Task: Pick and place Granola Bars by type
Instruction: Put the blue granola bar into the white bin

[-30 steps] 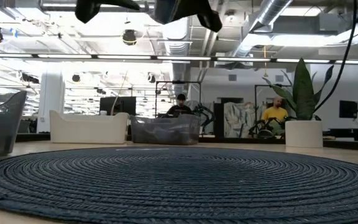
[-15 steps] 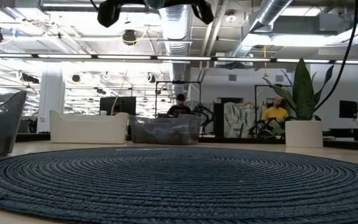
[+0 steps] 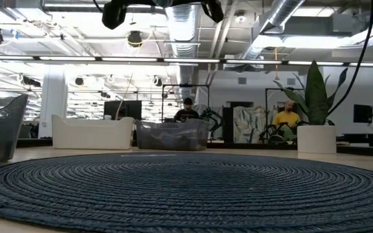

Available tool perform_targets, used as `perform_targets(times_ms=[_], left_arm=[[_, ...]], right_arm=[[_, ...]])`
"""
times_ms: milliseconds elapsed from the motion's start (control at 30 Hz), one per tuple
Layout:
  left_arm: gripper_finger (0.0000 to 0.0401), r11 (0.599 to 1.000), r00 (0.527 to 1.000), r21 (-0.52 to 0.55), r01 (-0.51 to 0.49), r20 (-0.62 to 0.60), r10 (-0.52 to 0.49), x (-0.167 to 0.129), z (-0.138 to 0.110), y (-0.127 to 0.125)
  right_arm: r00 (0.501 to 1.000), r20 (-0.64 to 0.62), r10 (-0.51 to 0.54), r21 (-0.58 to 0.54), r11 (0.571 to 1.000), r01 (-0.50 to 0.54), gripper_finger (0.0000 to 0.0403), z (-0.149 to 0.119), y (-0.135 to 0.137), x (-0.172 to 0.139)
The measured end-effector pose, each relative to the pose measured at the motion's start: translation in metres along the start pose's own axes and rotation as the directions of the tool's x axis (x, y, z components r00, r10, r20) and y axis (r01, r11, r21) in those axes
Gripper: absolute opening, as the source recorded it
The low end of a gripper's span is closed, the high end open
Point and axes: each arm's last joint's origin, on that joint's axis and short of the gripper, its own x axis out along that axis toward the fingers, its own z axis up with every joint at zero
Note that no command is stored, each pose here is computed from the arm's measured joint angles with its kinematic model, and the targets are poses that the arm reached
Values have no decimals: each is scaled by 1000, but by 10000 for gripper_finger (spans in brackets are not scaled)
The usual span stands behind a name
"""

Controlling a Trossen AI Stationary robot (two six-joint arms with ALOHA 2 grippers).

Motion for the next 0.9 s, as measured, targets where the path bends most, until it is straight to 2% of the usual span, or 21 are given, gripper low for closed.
perform_targets(times_ms=[200, 600, 733, 900], left_arm=[[36, 999, 1000, 40, -4, 10, 3, 0, 1, 0], [31, 994, 998, 93, -51, 33, 48, 2, 4, 5], [30, 979, 989, 138, -148, 6, 149, 4, 3, 19], [29, 951, 965, 179, -251, -33, 261, 4, 4, 34]], right_arm=[[1000, -1, -2, 0, 1000, 2, 47, 0, 0, 0], [1000, -7, -12, -34, 999, 12, 53, 0, -3, 0], [998, -59, -6, -56, 998, 3, 87, 0, -9, 0], [995, -97, -17, -53, 999, 12, 166, 1, -15, -5]])
